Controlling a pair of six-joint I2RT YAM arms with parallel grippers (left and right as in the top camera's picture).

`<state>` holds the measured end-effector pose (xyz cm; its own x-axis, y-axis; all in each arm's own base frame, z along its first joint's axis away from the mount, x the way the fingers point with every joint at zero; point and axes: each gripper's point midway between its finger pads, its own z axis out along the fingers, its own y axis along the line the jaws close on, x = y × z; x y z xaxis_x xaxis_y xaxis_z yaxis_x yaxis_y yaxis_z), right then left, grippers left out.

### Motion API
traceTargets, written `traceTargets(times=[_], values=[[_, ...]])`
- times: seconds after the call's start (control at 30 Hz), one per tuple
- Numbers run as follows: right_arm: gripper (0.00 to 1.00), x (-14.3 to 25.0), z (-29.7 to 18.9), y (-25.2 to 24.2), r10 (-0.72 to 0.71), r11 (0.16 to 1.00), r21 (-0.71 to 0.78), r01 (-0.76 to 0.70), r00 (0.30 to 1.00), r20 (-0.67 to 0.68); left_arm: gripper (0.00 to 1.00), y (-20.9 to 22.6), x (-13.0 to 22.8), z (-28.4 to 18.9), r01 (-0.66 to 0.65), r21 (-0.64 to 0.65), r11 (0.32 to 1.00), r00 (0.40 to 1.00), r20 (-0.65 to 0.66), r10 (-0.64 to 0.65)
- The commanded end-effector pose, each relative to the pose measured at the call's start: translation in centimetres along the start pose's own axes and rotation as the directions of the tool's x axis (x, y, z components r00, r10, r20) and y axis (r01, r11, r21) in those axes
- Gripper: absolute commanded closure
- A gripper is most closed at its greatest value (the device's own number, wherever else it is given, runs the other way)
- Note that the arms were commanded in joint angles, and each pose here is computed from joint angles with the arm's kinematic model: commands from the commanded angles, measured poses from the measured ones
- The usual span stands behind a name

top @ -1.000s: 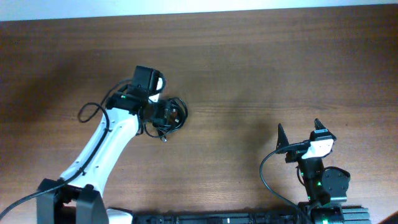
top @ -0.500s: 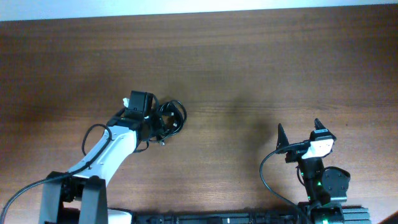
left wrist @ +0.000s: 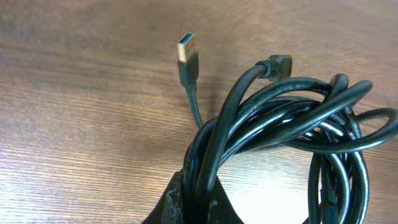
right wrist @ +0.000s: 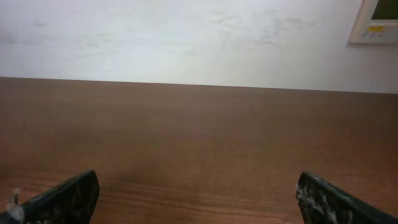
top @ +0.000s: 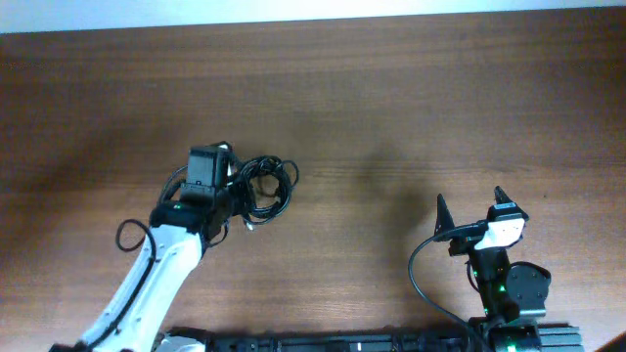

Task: Untangle cables

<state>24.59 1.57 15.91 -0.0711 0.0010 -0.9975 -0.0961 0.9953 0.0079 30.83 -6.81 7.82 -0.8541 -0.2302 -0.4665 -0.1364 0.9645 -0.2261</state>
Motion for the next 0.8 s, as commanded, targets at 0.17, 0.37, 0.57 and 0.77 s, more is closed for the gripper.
traceTargets(times=[0.17, 0.37, 0.57, 0.77], values=[[0.01, 0.3, 0.0, -0.1, 0.0, 1.0, 0.003, 0.0, 1.0, -0.006, 1.0, -2.5, -1.4, -5.0, -0.107, 0.131, 0.986, 0.991, 0.099, 0.095], [0.01, -0.2, -0.5, 4.0, 0.435, 0.869, -0.215, -0.444, 0.896, -0.092, 1.0, -4.4, -0.5, -5.3, -0.175, 0.244, 0.954, 0.984, 0.077, 0.161], [0.02, -1.4, -0.7, 4.1, 0.518, 0.822, -0.205, -0.531, 0.847, -0.119, 1.0, -6.0, 0.2, -5.8, -0.256, 0.337, 0.906, 0.967, 0.084, 0.242], [0.02, -3.0, 0.7, 6.7, 0.462, 0.789, -0.208, -0.579, 0.781, -0.42, 1.0, -6.8, 0.3, -6.1, -0.438, 0.355, 0.826, 0.899, 0.156, 0.41]])
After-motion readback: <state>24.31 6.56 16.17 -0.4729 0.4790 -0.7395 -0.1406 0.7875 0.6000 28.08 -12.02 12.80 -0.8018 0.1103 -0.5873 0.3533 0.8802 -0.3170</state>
